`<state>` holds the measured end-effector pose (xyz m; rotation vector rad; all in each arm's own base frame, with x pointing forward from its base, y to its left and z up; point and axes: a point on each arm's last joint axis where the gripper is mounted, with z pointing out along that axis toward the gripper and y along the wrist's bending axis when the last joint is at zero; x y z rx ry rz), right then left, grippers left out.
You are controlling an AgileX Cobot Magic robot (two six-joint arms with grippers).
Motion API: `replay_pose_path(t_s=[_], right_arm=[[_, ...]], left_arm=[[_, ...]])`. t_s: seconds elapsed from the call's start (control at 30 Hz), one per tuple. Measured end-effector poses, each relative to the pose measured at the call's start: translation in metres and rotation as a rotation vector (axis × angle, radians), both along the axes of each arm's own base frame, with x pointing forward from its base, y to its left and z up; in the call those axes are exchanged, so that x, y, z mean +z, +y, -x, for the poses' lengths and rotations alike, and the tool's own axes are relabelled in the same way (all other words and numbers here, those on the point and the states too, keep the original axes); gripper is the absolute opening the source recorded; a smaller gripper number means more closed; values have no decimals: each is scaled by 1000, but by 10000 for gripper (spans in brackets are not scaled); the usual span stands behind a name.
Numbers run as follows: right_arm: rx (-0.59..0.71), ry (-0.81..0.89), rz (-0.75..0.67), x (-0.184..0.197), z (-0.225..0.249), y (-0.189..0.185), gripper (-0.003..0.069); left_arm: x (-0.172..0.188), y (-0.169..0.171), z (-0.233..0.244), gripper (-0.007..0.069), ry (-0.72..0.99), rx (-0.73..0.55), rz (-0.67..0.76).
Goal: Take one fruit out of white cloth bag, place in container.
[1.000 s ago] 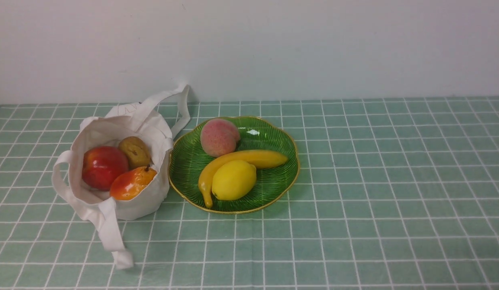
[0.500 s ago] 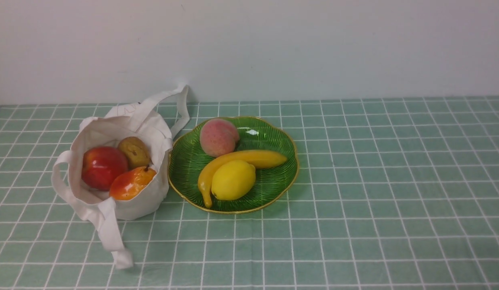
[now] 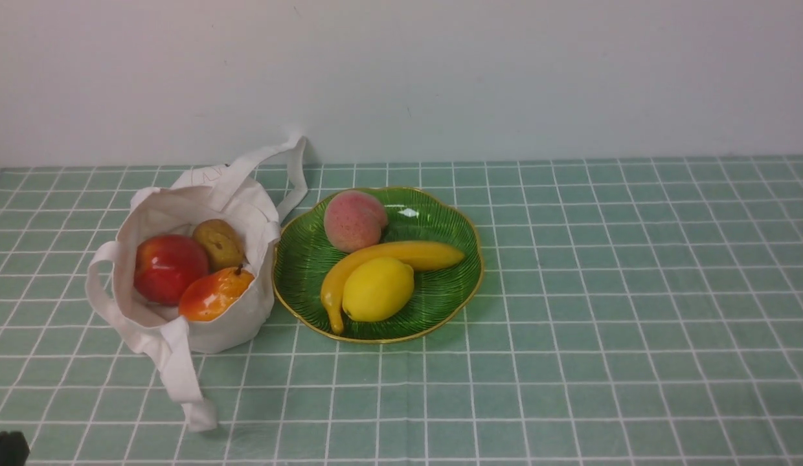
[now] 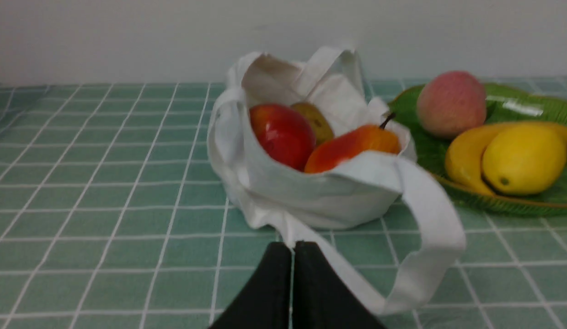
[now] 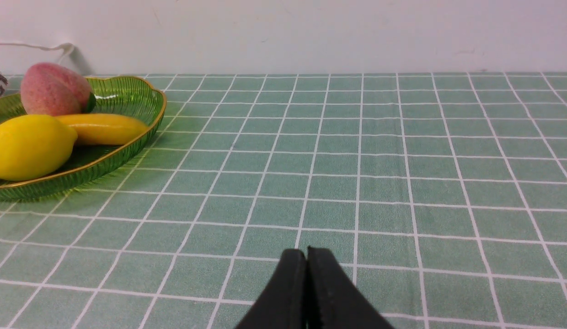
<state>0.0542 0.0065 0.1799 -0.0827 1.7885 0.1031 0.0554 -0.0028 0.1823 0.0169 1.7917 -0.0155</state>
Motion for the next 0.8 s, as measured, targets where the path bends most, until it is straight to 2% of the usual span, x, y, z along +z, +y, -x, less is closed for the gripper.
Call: replay_pose_path(t_s=[0.23, 0.8], right_arm=[[0, 0, -1, 0, 0, 0, -12], [0, 0, -1, 0, 0, 0, -12]], left_arm=[[-11, 1, 3, -8, 76, -2, -67], [-11, 1, 3, -8, 81, 6, -35]])
